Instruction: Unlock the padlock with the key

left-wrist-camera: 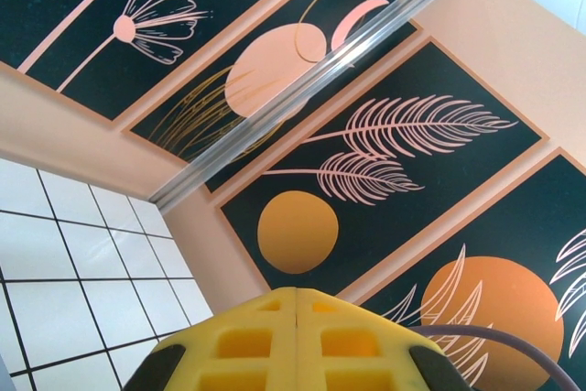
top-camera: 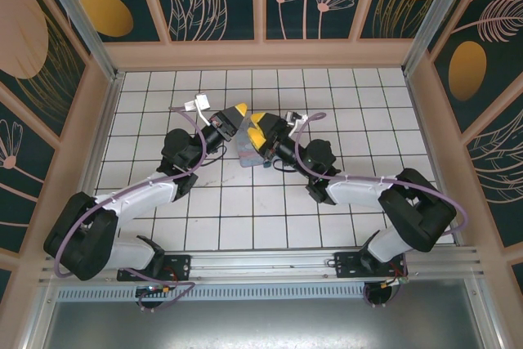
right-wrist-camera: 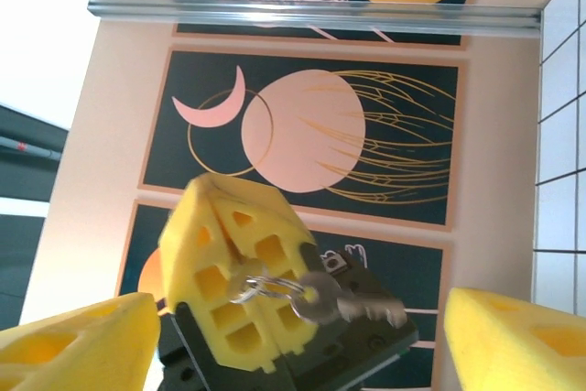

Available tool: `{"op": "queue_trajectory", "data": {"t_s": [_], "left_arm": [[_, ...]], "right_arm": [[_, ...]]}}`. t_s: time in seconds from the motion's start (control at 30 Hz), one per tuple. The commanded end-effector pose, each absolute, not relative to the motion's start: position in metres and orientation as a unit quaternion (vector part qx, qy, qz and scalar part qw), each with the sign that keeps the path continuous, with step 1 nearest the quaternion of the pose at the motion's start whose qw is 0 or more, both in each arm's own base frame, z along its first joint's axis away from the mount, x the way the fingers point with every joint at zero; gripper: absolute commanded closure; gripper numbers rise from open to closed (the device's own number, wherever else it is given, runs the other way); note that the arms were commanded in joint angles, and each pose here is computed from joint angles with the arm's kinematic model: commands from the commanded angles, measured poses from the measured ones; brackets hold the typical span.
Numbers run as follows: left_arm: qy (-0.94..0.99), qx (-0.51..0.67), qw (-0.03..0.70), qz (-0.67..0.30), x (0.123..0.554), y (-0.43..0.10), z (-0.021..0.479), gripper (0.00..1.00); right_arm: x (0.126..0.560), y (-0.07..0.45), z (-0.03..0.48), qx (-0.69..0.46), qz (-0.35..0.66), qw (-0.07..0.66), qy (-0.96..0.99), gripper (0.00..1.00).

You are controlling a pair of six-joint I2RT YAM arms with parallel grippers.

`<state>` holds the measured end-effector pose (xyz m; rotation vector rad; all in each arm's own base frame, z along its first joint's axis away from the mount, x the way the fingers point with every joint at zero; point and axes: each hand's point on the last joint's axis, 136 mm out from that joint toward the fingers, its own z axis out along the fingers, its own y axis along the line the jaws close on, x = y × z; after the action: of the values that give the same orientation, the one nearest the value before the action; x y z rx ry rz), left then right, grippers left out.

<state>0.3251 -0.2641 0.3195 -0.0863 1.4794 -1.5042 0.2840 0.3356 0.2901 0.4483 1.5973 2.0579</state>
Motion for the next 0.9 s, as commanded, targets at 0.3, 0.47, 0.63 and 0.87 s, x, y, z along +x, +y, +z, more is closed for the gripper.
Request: {"op": "queue_trajectory", "data": {"t_s": [0.3,0.47,0.63,0.87], "left_arm": [[0.591,-0.025,0.493,-0.638,0.32,-0.267,0.326,1.0],[0.591,-0.027,0.494,-0.638,0.319,-0.266,0.325,1.0],[0.592,-0.027,0.492,-0.638,0.319,-0.266,0.324,1.0],[0.592,-0.024,0.489,-0.64,0.318,-0.267,0.323,1.0]], "right_arm": [[0.293,0.336,0.324,0.161,0.791,0.256,0.532,0.36],[0.295,0.337,0.322,0.164,0.794,0.251,0.529,0.51],[0.297,0.339,0.32,0.165,0.793,0.25,0.53,0.63],[0.302,0.339,0.32,0.168,0.795,0.25,0.526,0.74]]}}
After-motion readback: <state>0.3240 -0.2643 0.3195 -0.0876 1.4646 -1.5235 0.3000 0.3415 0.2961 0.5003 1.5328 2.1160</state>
